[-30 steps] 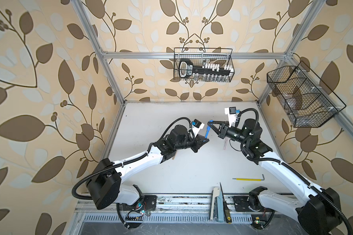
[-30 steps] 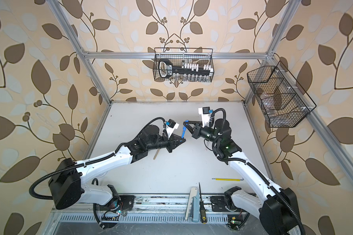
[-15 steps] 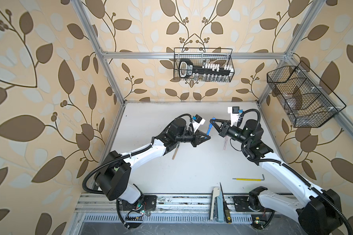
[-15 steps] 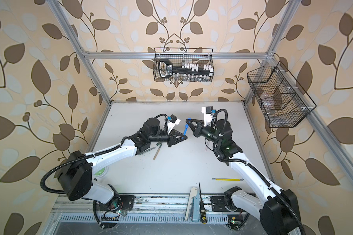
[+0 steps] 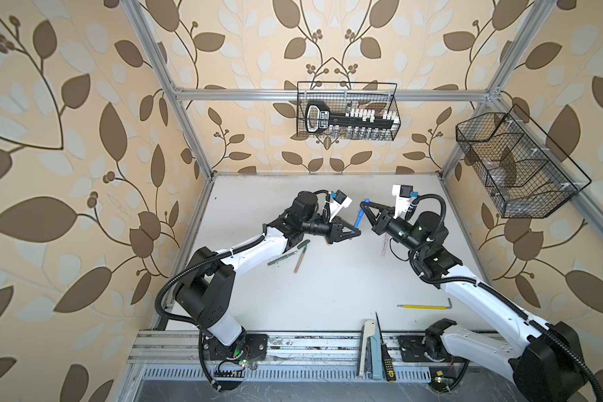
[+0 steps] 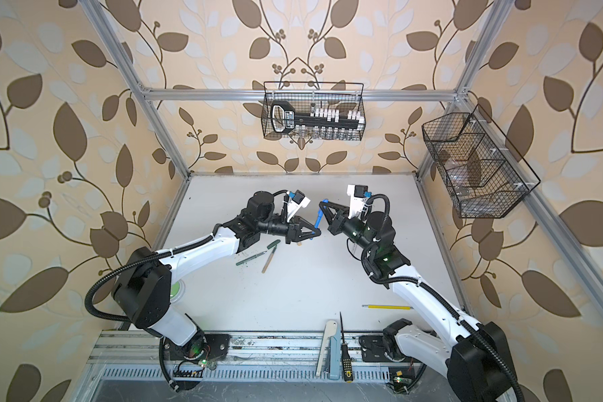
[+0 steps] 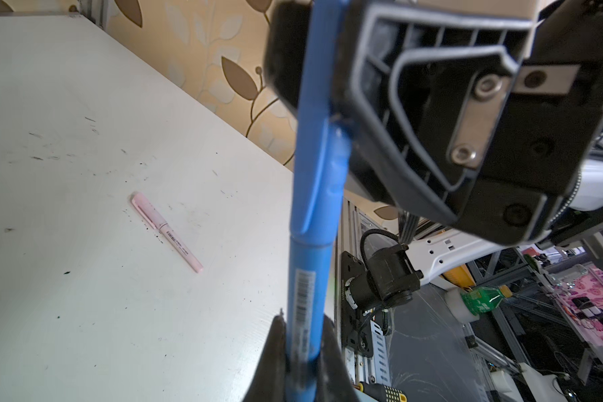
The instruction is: Insert the pens into the pen caps
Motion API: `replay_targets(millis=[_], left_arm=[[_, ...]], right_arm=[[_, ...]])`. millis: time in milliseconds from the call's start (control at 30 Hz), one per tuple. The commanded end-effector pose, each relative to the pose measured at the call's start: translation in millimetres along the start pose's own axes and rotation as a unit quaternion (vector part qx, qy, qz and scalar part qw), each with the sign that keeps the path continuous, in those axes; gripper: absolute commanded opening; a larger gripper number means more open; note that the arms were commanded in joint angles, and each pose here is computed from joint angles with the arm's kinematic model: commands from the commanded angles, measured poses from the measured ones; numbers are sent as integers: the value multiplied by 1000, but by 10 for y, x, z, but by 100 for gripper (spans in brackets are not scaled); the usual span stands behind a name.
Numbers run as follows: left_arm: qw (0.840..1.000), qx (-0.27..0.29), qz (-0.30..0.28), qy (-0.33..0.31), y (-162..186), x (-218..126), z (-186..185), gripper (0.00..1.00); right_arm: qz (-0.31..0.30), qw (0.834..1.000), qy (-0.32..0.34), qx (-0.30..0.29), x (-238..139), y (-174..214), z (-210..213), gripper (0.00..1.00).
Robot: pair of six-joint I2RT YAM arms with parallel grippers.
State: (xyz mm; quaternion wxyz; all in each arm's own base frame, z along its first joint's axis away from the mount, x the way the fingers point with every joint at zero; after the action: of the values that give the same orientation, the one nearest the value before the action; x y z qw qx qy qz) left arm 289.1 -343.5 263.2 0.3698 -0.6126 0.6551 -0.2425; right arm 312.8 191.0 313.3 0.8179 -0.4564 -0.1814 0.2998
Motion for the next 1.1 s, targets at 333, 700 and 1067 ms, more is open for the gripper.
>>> replay_targets(millis=[333,700,1067], left_arm=[[971,79,-180,-137,-1023,-509,187,12],[971,-41,-148,-184,-187,-383,701,52],[897,-126,-2,-423,650,-1097,867,72]], right_arm=[[204,977,-23,53,-83,758,-81,0],[192,980,-5,59,380,474,-428,0],[334,916,215,56,115,1121,-1695,0]])
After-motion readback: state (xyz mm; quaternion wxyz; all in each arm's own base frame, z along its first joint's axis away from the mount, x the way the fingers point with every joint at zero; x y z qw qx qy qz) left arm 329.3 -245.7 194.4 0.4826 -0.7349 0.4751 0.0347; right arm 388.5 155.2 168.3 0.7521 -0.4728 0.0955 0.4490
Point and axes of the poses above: each gripper's point midway between its finger pads, its own x axis out along the fingers, its own z axis along the line the jaws close on, y = z × x, the point moved 2 cm from there along -x, back along the fingers, and after that the axes turned 3 degrees about -x, right-handed, at the moved point
